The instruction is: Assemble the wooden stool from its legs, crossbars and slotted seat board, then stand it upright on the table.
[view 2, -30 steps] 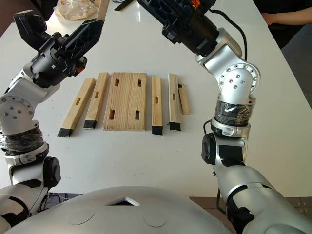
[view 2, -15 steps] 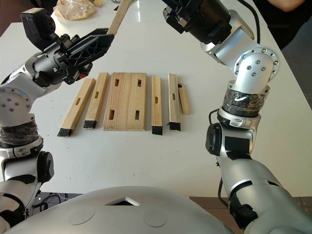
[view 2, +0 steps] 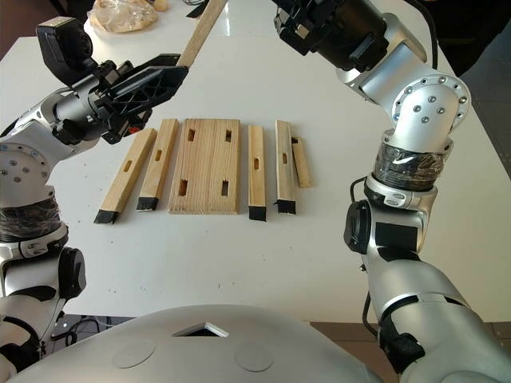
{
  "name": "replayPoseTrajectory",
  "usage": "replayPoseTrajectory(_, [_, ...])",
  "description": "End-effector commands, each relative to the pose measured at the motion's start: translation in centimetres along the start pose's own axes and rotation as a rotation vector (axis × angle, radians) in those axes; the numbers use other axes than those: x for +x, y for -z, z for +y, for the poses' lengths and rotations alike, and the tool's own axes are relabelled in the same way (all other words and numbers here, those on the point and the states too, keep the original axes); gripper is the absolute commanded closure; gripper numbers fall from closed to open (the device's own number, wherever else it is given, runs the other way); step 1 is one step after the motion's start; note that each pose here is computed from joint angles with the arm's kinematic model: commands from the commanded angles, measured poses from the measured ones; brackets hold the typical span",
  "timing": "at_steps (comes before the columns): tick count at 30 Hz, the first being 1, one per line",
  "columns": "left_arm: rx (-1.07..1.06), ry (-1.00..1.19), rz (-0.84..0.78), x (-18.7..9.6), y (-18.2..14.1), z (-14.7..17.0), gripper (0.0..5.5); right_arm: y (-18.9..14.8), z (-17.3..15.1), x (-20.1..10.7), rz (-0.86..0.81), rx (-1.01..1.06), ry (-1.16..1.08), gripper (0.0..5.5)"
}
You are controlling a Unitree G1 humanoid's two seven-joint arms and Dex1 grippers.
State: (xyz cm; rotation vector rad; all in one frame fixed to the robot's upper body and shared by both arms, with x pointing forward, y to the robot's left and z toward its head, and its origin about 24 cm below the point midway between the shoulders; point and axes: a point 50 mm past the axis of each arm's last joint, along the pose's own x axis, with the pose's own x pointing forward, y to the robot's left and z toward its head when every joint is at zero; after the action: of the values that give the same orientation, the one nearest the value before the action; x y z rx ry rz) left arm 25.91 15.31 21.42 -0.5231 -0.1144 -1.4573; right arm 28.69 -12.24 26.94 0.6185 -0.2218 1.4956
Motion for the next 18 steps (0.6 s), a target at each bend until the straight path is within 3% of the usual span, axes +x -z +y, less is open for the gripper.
replayPoseTrajectory(1, [0.040,-0.050,0.013,-0.2,-0.4,0.5,4.20,0.4,0.2,-0.1,0.038,-0.011,0.003,4.15])
replayPoseTrajectory(5, [0.087,-0.134,0.038,-0.4,-0.1,1.4,4.20,0.6,0.4,-0.1,0.036,-0.005,0.002,4.15])
replayPoseTrajectory(6, [0.084,-0.148,0.041,-0.5,0.0,1.6,3.82,0.7,0.4,-0.1,0.033,-0.006,0.006,4.15])
replayPoseTrajectory(10, [0.087,-0.188,0.075,-0.8,0.8,2.2,3.21,0.6,0.3,0.0,0.015,-0.039,0.047,4.16])
replayPoseTrajectory(16, [0.109,-0.282,0.290,-2.7,4.7,2.8,3.19,-0.6,-1.9,-0.3,-0.001,-0.184,0.232,4.16])
replayPoseTrajectory(18, [0.121,-0.349,0.327,-3.8,5.5,3.4,3.19,-0.6,-3.1,-1.0,0.079,-0.292,0.314,4.16])
